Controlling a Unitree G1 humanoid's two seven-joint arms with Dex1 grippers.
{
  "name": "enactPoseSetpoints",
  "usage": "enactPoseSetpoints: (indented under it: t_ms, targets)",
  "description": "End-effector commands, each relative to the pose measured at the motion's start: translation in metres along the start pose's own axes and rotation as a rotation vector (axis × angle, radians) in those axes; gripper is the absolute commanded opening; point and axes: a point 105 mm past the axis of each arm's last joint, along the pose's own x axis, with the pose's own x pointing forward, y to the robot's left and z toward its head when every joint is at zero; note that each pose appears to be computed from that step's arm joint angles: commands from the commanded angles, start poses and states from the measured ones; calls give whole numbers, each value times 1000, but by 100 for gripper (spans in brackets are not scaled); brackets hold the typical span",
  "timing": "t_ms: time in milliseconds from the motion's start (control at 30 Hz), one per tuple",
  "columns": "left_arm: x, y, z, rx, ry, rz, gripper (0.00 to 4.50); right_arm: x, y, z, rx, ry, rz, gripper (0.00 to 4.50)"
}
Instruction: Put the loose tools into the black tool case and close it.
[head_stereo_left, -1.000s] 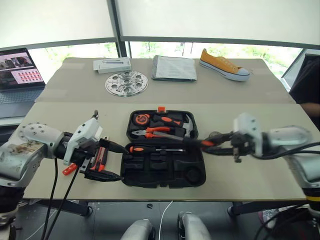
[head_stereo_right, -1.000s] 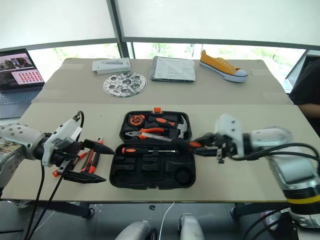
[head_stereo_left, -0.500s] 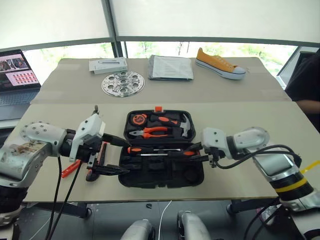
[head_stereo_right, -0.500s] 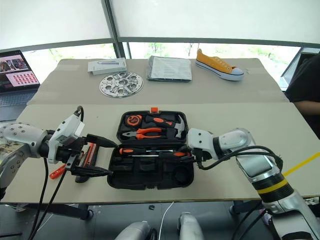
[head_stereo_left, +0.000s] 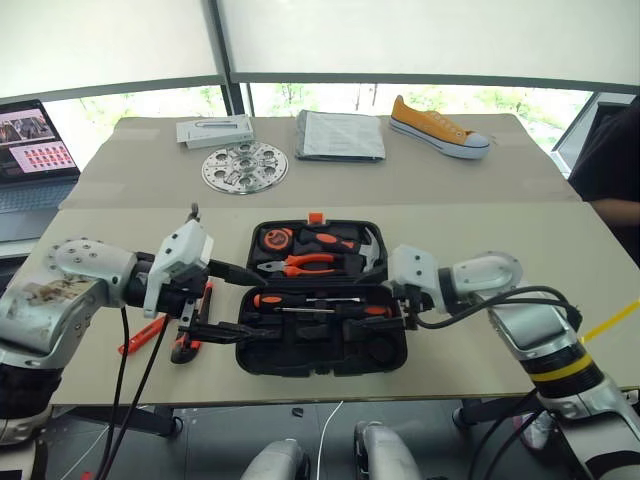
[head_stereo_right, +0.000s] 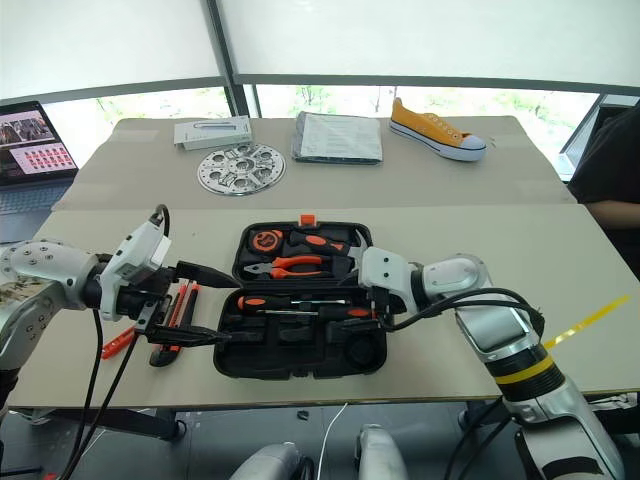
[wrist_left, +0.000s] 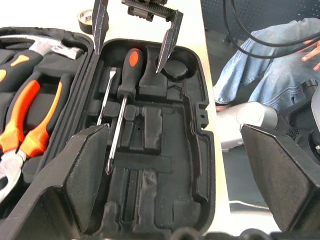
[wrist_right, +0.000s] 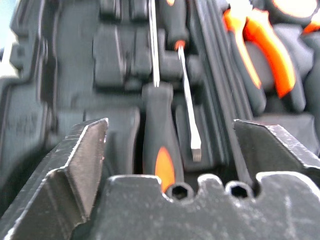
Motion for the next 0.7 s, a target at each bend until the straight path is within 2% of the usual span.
enactPoseSetpoints:
  t_ms: [33,300,567,700]
  targets:
    - [-1,2,5,37,-3,12,450,3,-2,11,-16,-31,-23,284]
    - [0,3,4,46,0,18,450,20,5,2,2,-9,0,3]
    - [-2,3,1,48,13,31,450,34,32,-35,-22,171,100,3]
    - [-2,3,-1,48,17,35,450,36,30,-36,-29,166,72,3]
